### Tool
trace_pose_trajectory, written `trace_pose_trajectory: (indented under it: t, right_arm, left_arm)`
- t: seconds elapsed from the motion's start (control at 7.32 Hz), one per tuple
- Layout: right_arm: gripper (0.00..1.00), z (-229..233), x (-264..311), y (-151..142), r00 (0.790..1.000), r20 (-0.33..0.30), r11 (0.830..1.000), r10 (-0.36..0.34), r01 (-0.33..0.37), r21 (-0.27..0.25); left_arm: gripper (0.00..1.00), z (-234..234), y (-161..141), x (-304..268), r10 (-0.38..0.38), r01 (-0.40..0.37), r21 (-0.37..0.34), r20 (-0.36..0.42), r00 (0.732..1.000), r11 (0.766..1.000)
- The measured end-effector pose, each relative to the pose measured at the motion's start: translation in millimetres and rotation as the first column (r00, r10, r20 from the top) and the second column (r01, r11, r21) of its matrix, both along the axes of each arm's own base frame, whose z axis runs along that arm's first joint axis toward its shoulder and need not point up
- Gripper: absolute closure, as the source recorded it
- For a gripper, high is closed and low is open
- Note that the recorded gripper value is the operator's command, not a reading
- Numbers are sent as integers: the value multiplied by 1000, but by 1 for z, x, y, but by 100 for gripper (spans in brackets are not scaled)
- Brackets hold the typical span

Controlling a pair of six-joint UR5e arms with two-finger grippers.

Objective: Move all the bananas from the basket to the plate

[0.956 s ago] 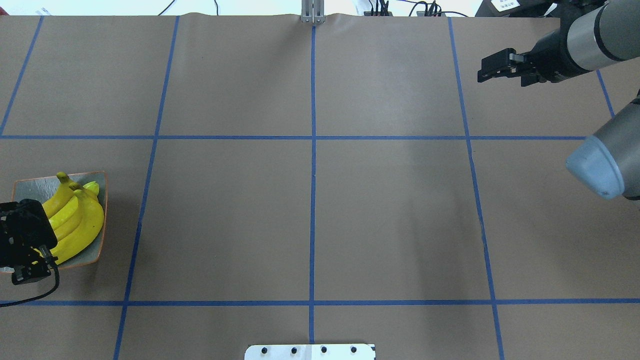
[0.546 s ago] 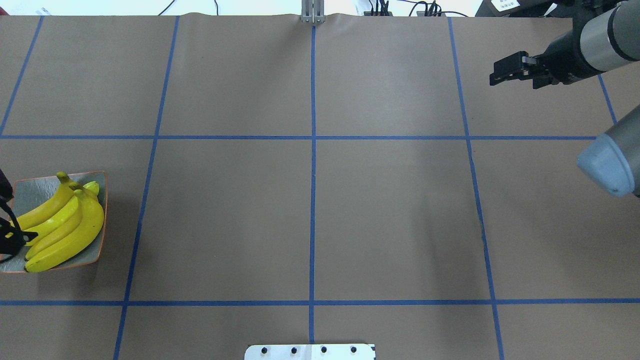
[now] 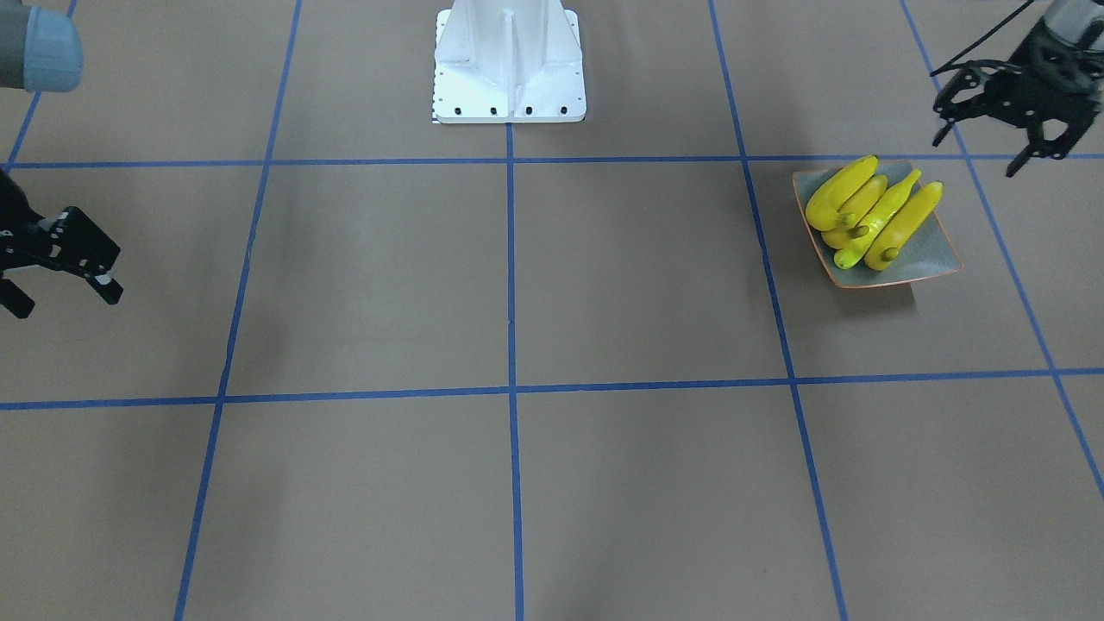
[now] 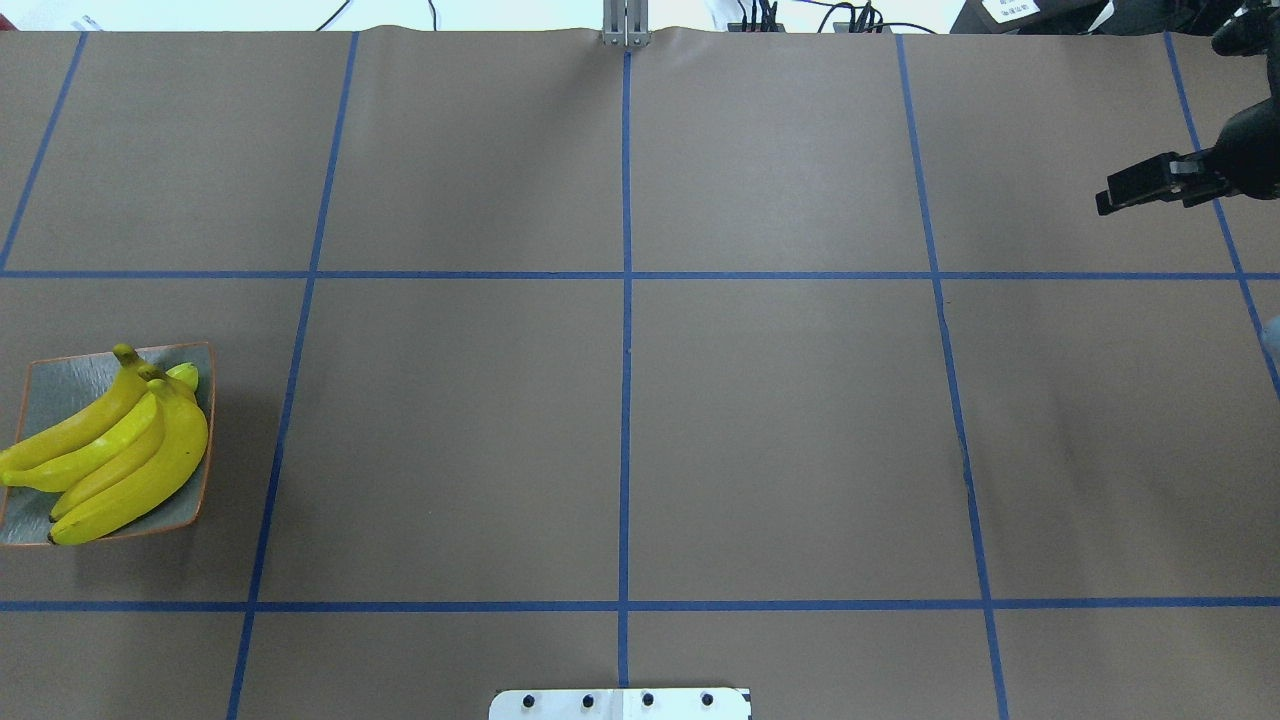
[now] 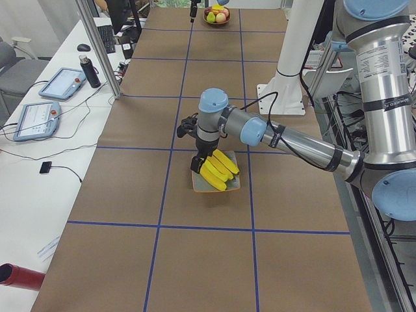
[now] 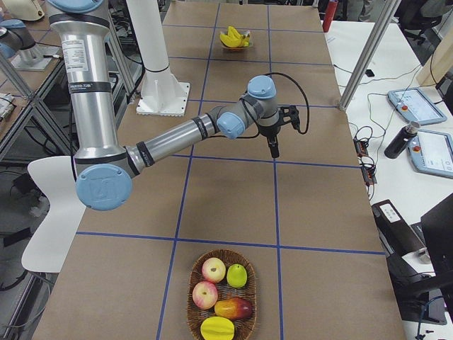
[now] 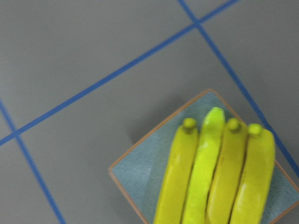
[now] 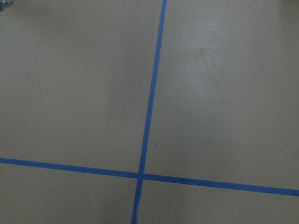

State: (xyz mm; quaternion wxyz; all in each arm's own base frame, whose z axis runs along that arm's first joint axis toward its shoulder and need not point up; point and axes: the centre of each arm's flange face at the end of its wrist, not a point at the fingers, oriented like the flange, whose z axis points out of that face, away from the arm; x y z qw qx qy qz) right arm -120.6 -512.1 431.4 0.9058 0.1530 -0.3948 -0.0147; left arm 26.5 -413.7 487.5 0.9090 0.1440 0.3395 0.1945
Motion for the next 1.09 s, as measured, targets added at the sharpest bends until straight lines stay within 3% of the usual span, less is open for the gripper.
trace_pose_trajectory:
  t: [0.14,0.41,0.82,1.09]
  right_arm:
    - [0,26,27,1,999,-18,1000,-27,27,6]
    - [0,79,91,4,997,-32,997,-76,76,-5]
    - [0,160,169,45,979,-99,982,-180,172,-77]
    - [0,192,198,75,979,-98,977,-178,164,-134]
  left_arm:
    - [0,18,-21,-26,0,1,-31,28,1000,1000]
    - [0,66,-40,-62,-27,35,-161,54,998,986]
    - [0,110,-21,-84,-101,110,-213,54,993,971]
    - [0,116,-8,-90,-152,143,-282,-12,988,949]
